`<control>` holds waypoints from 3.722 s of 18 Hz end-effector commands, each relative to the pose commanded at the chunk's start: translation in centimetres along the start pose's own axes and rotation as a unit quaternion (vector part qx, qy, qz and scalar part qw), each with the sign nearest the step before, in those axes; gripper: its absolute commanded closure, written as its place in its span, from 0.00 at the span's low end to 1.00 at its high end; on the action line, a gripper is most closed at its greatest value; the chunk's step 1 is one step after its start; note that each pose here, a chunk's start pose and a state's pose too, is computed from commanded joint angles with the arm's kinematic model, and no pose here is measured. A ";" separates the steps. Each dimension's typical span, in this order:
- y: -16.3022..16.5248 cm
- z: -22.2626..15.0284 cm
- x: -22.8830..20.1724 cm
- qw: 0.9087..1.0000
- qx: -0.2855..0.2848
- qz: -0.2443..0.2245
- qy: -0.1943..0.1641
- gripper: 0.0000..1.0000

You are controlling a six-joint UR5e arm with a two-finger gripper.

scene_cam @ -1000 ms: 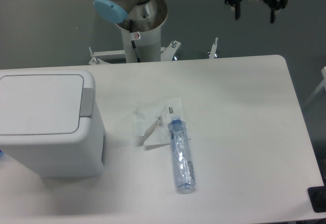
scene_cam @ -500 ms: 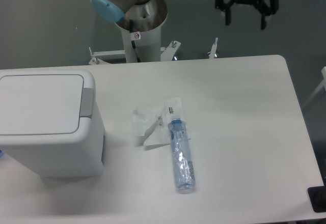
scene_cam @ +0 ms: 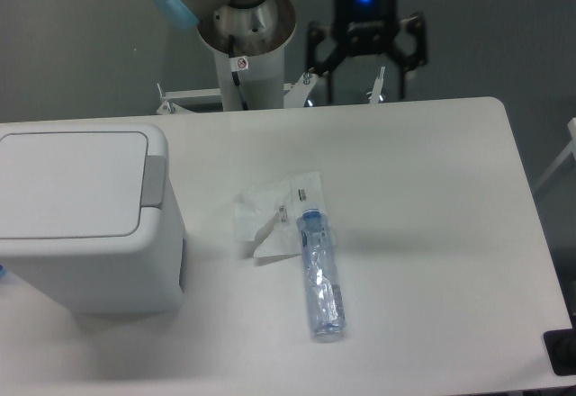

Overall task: Open the trash can
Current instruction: 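Move the gripper over the white trash can's lid edge, then lower the gripper fingers onto the lid's hinge edge, then push the lid edge down to flip the trash can lid open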

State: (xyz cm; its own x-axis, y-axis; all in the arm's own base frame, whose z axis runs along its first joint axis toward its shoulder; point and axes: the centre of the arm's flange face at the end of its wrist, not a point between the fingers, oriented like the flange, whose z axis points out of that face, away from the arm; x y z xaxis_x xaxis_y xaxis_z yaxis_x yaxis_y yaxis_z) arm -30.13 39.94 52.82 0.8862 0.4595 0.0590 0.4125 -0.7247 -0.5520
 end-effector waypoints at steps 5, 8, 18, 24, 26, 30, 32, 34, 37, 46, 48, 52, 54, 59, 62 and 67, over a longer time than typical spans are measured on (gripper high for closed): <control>-1.4 2.7 5.4 0.999 0.011 -0.013 0.036 0.00; -1.8 4.6 7.5 0.999 0.002 -0.010 0.052 0.00; -2.0 6.7 10.8 0.997 -0.017 -0.008 0.073 0.00; -1.9 7.8 11.4 0.997 -0.026 -0.004 0.079 0.00; -1.9 7.8 11.4 0.997 -0.026 -0.004 0.079 0.00; -1.9 7.9 11.4 0.997 -0.026 -0.004 0.079 0.00; -1.9 7.9 11.4 0.997 -0.026 -0.004 0.079 0.00; -1.9 8.1 11.4 0.996 -0.029 -0.004 0.079 0.00; -1.9 8.1 11.4 0.997 -0.029 -0.004 0.078 0.00; -1.9 8.3 11.3 0.997 -0.030 -0.005 0.078 0.00; -1.9 8.3 11.3 0.997 -0.030 -0.005 0.078 0.00; -2.0 8.3 11.3 0.997 -0.030 -0.004 0.077 0.00; -1.9 8.3 11.3 0.997 -0.030 -0.005 0.078 0.00; -1.9 8.4 11.2 0.997 -0.031 -0.005 0.077 0.00; -2.0 8.5 11.2 0.997 -0.031 -0.004 0.077 0.00; -2.0 8.8 11.1 0.996 -0.034 -0.005 0.077 0.00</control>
State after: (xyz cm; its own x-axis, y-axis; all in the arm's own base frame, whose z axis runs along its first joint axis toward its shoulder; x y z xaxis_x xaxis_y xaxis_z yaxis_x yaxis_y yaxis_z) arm -22.99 51.00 47.20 0.9020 0.3858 0.1939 0.4295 -0.7564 -0.4934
